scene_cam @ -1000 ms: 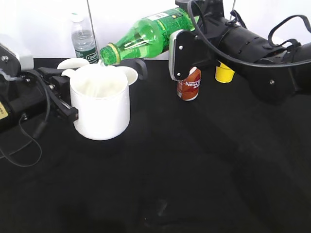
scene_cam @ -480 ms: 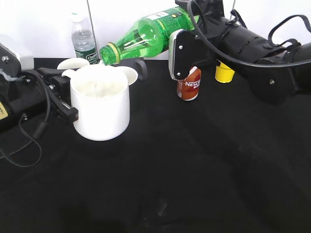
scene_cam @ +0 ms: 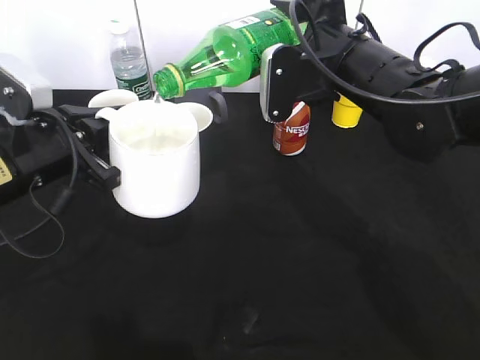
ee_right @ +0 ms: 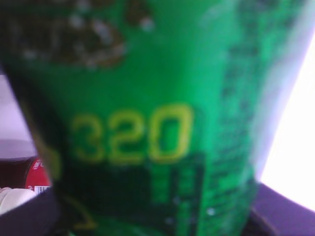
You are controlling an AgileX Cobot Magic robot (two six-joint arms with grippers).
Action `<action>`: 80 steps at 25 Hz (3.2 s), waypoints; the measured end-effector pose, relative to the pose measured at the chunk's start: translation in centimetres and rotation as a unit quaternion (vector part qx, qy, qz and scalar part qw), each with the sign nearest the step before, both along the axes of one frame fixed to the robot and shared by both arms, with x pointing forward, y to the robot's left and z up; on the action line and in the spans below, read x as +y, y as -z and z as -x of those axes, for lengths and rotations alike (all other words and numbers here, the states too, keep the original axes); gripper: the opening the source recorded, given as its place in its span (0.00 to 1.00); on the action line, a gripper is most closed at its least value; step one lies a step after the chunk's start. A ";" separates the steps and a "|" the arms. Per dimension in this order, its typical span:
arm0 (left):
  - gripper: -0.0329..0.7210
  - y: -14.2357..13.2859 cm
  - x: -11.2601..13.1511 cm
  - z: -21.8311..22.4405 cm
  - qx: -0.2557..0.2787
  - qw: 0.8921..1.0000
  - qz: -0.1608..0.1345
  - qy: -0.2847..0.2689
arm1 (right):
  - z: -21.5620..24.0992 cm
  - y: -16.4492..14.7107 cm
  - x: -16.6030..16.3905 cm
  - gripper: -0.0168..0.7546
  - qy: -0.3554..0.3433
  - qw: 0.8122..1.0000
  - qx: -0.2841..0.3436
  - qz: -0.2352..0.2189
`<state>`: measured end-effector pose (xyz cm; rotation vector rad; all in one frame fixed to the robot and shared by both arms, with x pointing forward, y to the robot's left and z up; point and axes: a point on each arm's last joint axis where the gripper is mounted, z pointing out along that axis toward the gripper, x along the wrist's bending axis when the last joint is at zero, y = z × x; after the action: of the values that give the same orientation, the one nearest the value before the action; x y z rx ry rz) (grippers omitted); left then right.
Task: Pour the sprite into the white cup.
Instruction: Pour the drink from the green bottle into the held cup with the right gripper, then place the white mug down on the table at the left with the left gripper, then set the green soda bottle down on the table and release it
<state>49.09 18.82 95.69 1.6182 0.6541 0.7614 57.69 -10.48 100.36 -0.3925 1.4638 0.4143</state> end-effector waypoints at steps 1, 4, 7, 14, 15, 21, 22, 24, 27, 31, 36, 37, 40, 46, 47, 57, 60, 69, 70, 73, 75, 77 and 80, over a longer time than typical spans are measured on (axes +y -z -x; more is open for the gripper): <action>0.12 0.0 0.0 0.0 0.000 1.000 0.000 0.000 | 0.0 0.0 0.0 0.55 0.000 1.000 0.000 0.000; 0.12 0.0 0.0 0.0 0.000 1.000 0.000 0.000 | 0.0 0.0 0.0 0.55 -0.003 0.999 0.021 -0.037; 0.12 -0.5 0.1 -0.1 -0.017 1.000 0.020 -0.007 | 0.0 0.0 0.0 0.55 -0.010 0.989 0.073 -0.127; 0.12 -1.2 2.2 -1.3 -0.037 0.989 0.073 -0.126 | 0.1 0.0 0.1 0.55 -0.042 0.869 0.249 -0.426; 0.12 -1.4 3.6 -1.8 -0.043 0.981 0.083 -0.167 | 0.1 0.0 0.1 0.55 -0.044 0.847 0.267 -0.457; 0.12 -4.5 13.0 -9.1 -0.126 0.925 0.113 -0.341 | 0.2 0.0 0.3 0.55 -0.056 0.814 0.298 -0.496; 0.12 -4.1 13.7 -10.8 -0.122 0.922 0.110 -0.350 | 0.2 0.0 0.3 0.55 -0.057 0.809 0.301 -0.501; 0.12 -1.7 14.3 -14.2 -0.094 0.924 0.102 -0.357 | 0.2 0.0 0.3 0.55 -0.057 0.800 0.307 -0.512; 0.12 3.3 14.5 -18.6 -0.050 0.931 0.092 -0.350 | 0.2 0.0 0.3 0.55 -0.058 0.790 0.314 -0.524; 0.12 7.6 14.8 -22.4 -0.023 0.930 0.095 -0.353 | 0.2 0.0 0.3 0.54 -0.058 0.787 0.316 -0.527; 0.12 11.9 14.9 -23.7 0.011 0.930 0.089 -0.357 | 0.2 0.0 0.3 0.54 -0.058 0.787 0.316 -0.527; 0.12 12.4 14.8 -23.7 0.014 0.931 0.088 -0.354 | 0.2 0.0 0.3 0.54 -0.058 0.787 0.316 -0.527; 0.18 12.4 14.7 -23.8 0.009 0.933 0.093 -0.349 | 0.2 0.0 0.3 0.54 -0.058 0.787 0.316 -0.527; 0.48 13.2 14.1 -21.5 0.013 0.932 0.102 -0.347 | 0.2 0.0 0.3 0.53 -0.058 0.787 0.316 -0.527; 0.48 12.7 14.0 -20.7 0.012 0.932 0.104 -0.347 | 0.2 0.0 0.3 0.53 -0.058 0.782 0.319 -0.533; 0.49 4.6 7.7 -5.2 0.029 0.959 0.103 -0.262 | 2.5 0.5 -12.0 0.53 0.088 0.711 0.281 -0.639; 0.49 4.8 4.7 -4.0 0.042 0.972 0.097 -0.211 | 0.8 4.9 -16.0 0.53 0.142 0.689 0.265 -0.659; 0.49 4.6 3.7 -3.7 0.041 0.977 0.095 -0.189 | -6.0 16.9 -16.0 0.54 0.151 0.673 0.296 -0.661; 0.49 4.6 3.6 -3.7 0.041 0.977 0.095 -0.188 | -6.5 16.9 -15.9 0.59 0.147 0.674 0.295 -0.661; 0.49 4.6 3.6 -3.7 0.041 0.977 0.095 -0.187 | -6.8 17.1 -15.9 0.73 0.152 0.675 0.300 -0.657; 0.49 4.6 3.6 -3.7 0.041 0.977 0.094 -0.185 | -6.2 17.6 -16.0 0.78 0.167 0.670 0.315 -0.652; 0.49 4.6 3.6 -3.7 0.041 0.978 0.094 -0.183 | -4.6 17.5 -16.1 0.79 0.182 0.664 0.328 -0.647; 0.57 5.4 3.1 -3.4 0.093 0.978 0.084 -0.168 | -1.5 16.2 -16.6 0.79 0.237 0.641 0.358 -0.637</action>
<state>52.46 21.89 90.29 1.4503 1.1182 0.7775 59.20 -27.09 84.18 1.4339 1.5331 1.1132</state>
